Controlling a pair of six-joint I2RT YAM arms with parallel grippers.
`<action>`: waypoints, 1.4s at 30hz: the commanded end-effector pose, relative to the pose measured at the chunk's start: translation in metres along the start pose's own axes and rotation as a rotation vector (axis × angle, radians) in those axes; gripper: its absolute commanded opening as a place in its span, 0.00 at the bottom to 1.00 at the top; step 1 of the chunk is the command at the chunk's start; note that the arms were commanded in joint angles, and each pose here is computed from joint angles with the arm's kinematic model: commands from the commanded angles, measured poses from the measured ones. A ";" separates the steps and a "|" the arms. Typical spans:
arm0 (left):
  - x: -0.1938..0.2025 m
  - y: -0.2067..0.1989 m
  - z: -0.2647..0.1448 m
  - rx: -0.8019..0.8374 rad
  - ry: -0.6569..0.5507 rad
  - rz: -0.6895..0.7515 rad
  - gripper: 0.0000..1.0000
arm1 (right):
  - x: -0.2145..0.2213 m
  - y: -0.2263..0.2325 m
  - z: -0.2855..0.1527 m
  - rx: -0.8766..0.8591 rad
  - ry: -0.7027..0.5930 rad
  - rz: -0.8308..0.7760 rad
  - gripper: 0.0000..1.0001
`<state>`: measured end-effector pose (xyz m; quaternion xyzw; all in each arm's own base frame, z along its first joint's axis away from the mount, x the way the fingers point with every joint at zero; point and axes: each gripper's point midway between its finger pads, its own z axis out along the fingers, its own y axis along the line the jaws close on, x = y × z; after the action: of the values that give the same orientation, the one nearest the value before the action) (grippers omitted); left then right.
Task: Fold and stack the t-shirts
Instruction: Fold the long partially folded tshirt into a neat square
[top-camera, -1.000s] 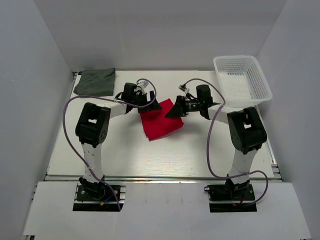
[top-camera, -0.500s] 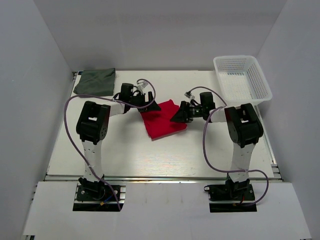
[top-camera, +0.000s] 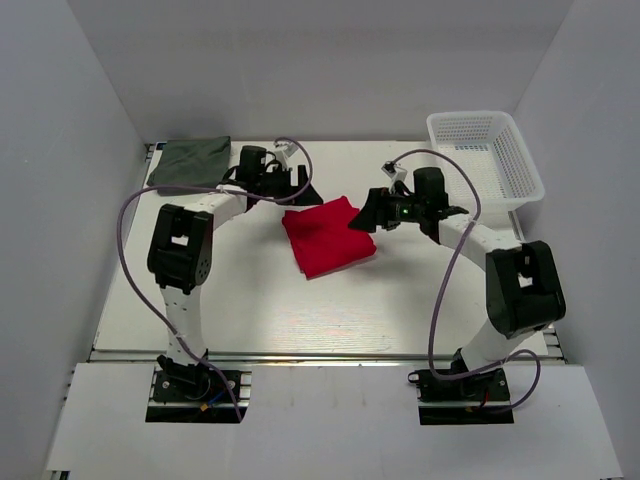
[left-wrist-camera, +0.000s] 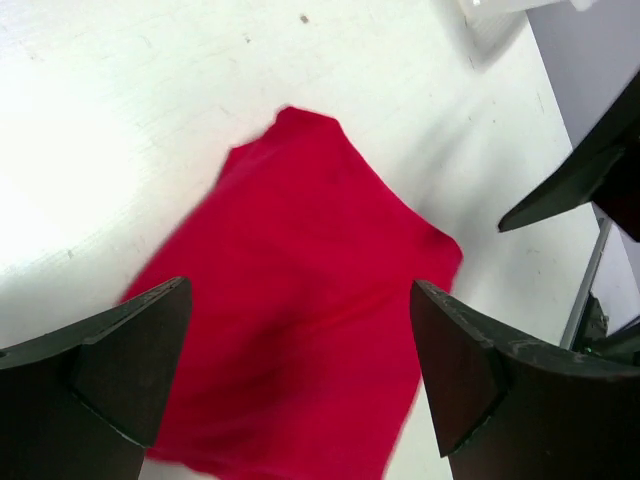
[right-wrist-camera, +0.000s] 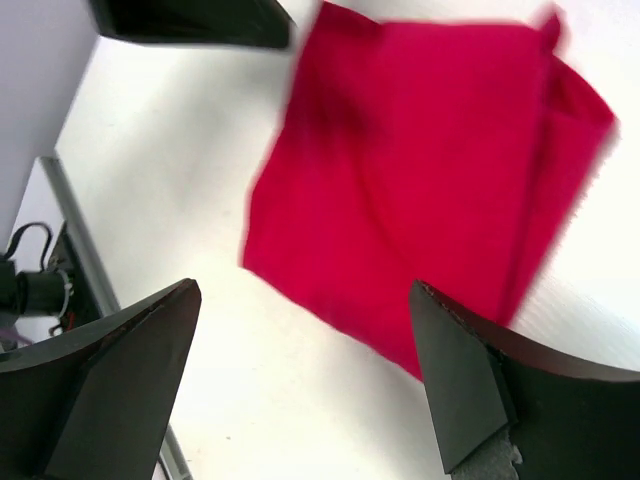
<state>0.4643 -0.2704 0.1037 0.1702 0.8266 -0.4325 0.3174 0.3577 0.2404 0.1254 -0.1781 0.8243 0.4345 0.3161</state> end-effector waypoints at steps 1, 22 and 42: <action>-0.028 -0.048 -0.034 0.023 -0.070 0.060 1.00 | 0.002 0.032 0.000 -0.069 0.008 -0.073 0.90; 0.097 0.004 -0.051 -0.250 0.054 -0.296 1.00 | 0.073 0.017 0.055 -0.197 0.131 0.092 0.90; 0.137 0.052 0.002 -0.510 0.145 -0.170 0.27 | 0.020 0.083 -0.040 -0.078 -0.112 -0.159 0.90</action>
<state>0.4150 -0.2577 0.0213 0.0350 0.9075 -0.2983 0.2938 0.2791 0.2667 0.1803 -0.2342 0.7597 0.4881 0.3603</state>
